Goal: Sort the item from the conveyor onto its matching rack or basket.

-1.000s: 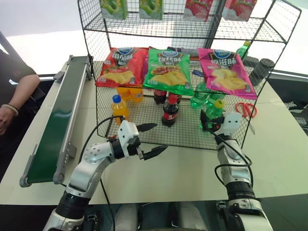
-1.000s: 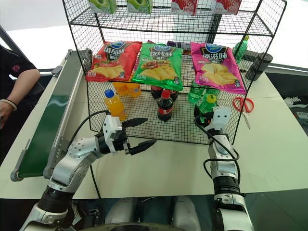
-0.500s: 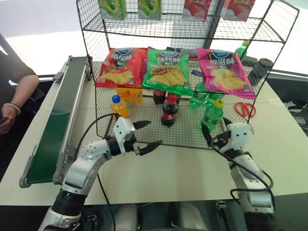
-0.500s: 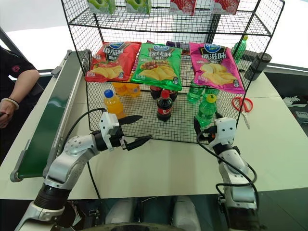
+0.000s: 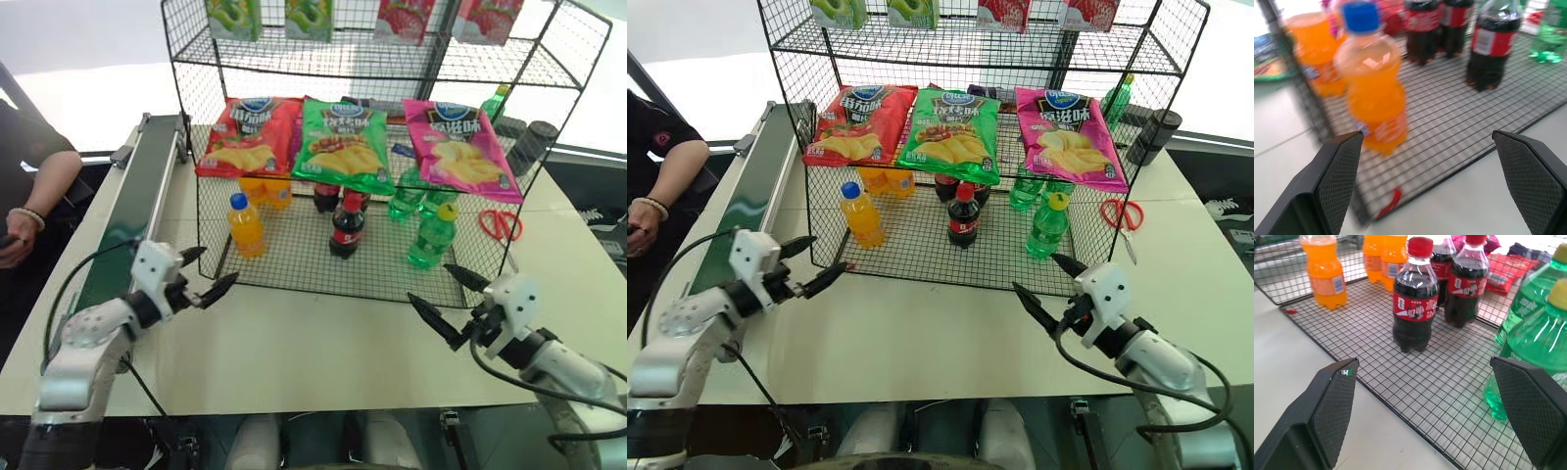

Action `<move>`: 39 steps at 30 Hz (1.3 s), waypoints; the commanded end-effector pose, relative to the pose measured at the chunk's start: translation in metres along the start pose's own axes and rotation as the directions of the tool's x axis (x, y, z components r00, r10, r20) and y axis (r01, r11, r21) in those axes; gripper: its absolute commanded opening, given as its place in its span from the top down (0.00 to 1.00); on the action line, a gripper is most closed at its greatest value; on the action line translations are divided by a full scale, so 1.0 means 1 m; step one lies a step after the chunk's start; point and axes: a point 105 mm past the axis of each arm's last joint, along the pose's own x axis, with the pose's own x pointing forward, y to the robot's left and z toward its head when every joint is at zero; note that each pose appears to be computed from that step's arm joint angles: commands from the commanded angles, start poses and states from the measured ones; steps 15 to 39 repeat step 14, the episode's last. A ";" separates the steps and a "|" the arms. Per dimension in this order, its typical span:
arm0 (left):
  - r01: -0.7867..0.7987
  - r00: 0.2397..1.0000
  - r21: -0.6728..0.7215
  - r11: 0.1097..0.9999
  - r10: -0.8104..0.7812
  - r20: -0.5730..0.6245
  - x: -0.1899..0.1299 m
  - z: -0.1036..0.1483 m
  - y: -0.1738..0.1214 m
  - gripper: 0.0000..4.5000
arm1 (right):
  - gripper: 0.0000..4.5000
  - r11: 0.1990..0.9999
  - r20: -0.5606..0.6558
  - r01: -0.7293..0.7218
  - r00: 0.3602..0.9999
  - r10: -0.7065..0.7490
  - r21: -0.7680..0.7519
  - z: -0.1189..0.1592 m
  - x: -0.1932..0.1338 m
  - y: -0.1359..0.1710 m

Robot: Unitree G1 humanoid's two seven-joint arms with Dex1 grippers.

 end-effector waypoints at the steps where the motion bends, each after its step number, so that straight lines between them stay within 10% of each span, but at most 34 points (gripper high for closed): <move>1: -0.068 0.998 0.026 0.997 0.068 -0.008 -0.018 -0.003 0.016 0.00 | 0.01 1.000 0.014 -0.019 1.000 0.019 -0.013 0.007 -0.005 -0.008; 39: -0.122 0.992 0.025 0.992 0.123 -0.019 -0.035 -0.014 0.024 0.00 | 0.01 0.996 0.005 -0.091 0.996 0.091 -0.020 0.014 0.001 -0.008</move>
